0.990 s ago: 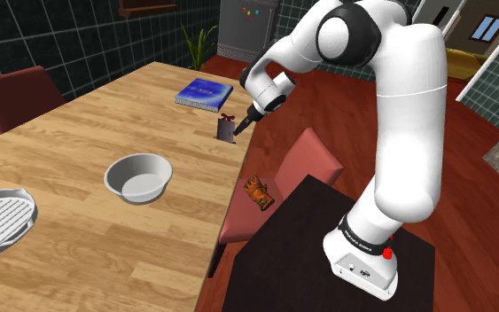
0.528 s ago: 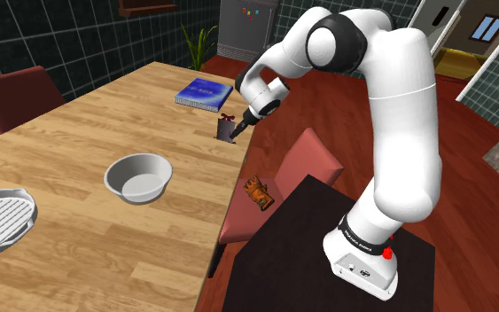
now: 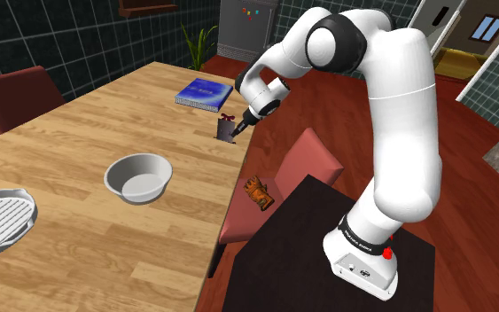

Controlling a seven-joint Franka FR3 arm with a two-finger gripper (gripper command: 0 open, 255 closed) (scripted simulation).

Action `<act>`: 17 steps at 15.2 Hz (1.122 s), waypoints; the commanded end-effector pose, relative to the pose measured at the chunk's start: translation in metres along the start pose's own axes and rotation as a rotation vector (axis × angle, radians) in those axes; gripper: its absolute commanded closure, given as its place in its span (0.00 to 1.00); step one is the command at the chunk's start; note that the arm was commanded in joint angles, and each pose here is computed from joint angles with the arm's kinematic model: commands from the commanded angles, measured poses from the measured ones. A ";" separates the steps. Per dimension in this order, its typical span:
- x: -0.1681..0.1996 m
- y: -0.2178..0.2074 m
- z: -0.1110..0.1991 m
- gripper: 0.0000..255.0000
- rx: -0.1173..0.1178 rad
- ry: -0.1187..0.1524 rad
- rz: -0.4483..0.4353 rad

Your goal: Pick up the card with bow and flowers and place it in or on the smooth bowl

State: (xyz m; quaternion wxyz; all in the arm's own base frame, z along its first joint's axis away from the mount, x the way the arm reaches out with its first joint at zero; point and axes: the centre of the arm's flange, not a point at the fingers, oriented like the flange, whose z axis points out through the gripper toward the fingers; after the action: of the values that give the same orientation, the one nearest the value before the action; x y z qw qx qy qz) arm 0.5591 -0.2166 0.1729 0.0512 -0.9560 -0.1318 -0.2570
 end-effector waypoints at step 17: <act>0.027 -0.002 -0.045 1.00 0.000 0.000 0.000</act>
State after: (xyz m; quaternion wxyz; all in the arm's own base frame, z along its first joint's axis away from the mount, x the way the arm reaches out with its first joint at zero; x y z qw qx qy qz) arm 0.5584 -0.2161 0.2190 0.0511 -0.9559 -0.1319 -0.2572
